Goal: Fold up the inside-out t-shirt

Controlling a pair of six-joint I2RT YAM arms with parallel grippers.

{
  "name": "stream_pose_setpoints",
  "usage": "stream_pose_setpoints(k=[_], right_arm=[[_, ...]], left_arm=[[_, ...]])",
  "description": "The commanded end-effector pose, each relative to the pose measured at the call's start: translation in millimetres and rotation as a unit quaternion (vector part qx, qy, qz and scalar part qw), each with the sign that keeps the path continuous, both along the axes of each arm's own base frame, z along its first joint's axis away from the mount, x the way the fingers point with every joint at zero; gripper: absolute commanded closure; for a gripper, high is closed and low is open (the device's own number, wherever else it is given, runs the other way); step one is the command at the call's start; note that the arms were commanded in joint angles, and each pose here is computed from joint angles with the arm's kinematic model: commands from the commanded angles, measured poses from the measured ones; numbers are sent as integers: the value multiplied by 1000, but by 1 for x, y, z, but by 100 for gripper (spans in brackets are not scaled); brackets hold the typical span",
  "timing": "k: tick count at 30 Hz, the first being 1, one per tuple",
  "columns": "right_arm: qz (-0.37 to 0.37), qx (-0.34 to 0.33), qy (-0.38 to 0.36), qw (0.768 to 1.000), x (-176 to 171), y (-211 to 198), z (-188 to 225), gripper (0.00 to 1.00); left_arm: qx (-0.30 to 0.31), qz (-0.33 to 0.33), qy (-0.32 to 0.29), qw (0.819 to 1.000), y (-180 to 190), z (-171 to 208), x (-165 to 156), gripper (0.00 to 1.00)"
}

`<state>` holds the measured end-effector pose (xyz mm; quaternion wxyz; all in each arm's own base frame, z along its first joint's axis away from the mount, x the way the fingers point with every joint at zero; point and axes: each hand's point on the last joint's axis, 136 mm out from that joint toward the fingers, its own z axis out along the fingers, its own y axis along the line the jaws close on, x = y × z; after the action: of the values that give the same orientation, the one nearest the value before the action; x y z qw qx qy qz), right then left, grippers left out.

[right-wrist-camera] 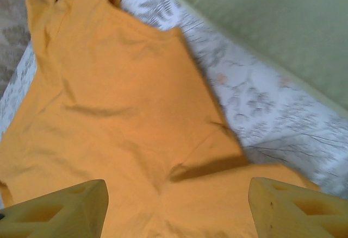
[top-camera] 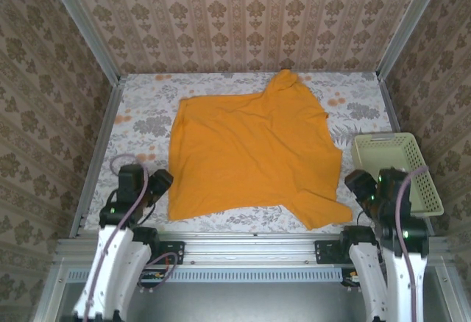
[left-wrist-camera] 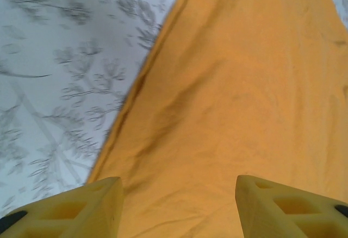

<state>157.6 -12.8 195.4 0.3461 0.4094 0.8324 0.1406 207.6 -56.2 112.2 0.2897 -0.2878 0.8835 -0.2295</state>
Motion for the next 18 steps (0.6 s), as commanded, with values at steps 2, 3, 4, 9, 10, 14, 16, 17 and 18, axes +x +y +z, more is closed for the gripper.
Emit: stream_pose_setpoints(k=[2,3,4,9,10,14,16,17,18], right_arm=[[133,-8,-47,990,77,31,24,28],[148,-22,-50,988,92,35,27,28],[163,-35,-51,985,107,41,29,28],[249,-79,-39,965,187,79,29,26],[258,-80,-30,962,205,84,25,26],[274,-82,-8,958,273,98,6,25],[279,-81,9,957,308,104,-10,25],[281,-81,20,956,323,107,-20,26],[283,-80,27,956,337,108,-27,26]], left_arm=[[54,-73,-81,993,-30,54,64,41],[64,-82,-80,991,-36,57,76,40],[67,-91,-90,989,-43,65,87,40],[75,-119,-82,987,-70,67,148,39],[77,-124,-79,986,-75,66,160,39],[84,-135,-66,985,-87,54,206,37],[77,-136,-56,986,-88,43,229,37],[72,-137,-53,987,-88,38,240,37],[70,-132,-49,988,-86,34,251,37]])
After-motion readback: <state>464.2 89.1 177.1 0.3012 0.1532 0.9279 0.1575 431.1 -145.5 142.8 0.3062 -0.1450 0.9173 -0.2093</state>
